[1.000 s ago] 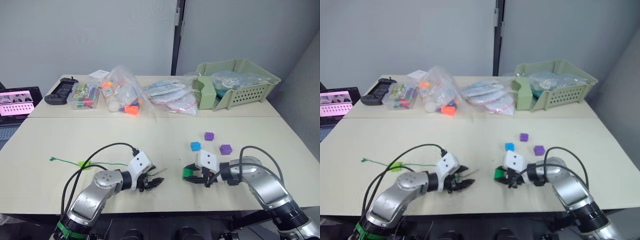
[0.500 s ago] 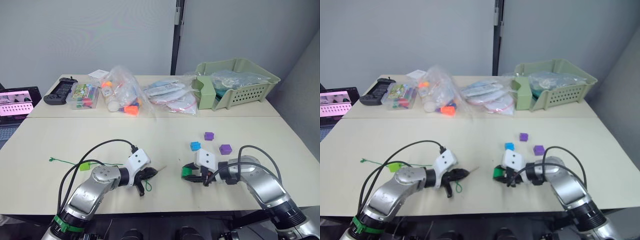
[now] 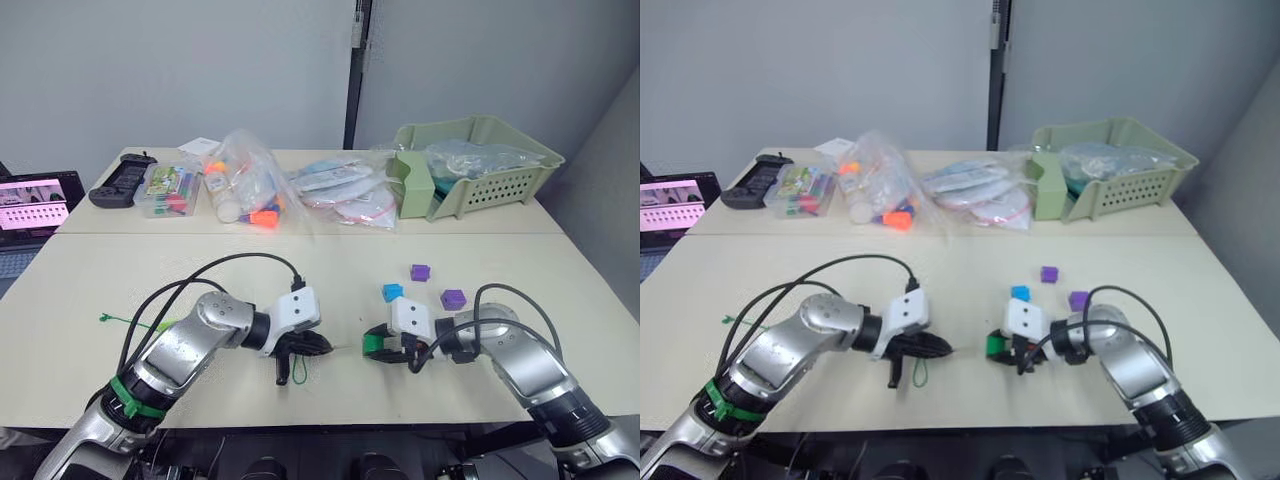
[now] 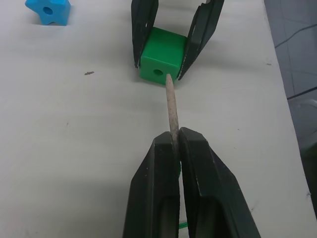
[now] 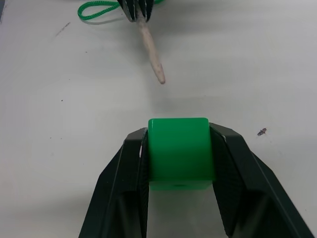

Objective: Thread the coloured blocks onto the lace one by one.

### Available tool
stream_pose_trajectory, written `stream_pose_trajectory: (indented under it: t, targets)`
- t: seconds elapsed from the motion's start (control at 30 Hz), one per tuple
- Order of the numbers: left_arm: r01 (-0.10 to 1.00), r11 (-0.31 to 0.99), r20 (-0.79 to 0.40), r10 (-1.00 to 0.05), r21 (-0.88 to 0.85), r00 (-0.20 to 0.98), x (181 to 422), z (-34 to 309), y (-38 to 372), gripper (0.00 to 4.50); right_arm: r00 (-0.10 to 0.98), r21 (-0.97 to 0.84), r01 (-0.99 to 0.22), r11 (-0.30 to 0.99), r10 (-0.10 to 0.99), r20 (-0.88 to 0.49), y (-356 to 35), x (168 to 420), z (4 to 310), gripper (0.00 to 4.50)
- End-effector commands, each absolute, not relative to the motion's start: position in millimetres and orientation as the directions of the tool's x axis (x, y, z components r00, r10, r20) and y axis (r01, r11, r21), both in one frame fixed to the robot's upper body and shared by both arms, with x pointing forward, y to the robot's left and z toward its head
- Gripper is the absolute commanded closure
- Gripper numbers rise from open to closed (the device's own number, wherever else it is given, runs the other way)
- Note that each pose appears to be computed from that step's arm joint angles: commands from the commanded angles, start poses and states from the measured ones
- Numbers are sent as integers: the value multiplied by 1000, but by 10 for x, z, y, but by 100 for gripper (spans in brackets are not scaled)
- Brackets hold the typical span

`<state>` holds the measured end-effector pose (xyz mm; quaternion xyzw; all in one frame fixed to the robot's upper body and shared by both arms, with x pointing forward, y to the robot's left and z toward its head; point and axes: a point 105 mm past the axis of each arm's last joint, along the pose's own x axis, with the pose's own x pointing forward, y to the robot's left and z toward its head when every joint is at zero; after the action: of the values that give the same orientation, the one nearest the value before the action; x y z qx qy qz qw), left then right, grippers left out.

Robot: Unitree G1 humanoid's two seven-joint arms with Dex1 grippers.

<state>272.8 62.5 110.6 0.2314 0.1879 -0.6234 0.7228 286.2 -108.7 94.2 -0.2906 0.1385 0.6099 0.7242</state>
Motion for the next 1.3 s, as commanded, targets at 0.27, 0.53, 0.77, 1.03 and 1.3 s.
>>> stream_pose_trajectory:
  t: [0.27, 0.53, 0.77, 1.03, 1.3]
  targets:
    - [985, 97, -590, -790, 144, 164, 2721, 1107, 532, 450, 102, -186, -982, -11, 802, -589, -1046, 2698, 822, 332]
    - [984, 97, -584, -795, 148, 166, 2722, 1129, 460, 450, 86, -175, -984, -22, 806, -586, -1017, 2664, 818, 332]
    - [984, 88, -580, -798, 154, 162, 2722, 1141, 429, 450, 86, -172, -985, -20, 804, -588, -1000, 2658, 810, 332]
    - [985, 75, -568, -809, 157, 152, 2717, 1165, 344, 450, 83, -166, -986, -21, 803, -590, -971, 2646, 800, 332]
    - [984, 60, -545, -826, 169, 144, 2739, 1201, 188, 450, 81, -166, -986, -22, 803, -590, -931, 2641, 806, 332]
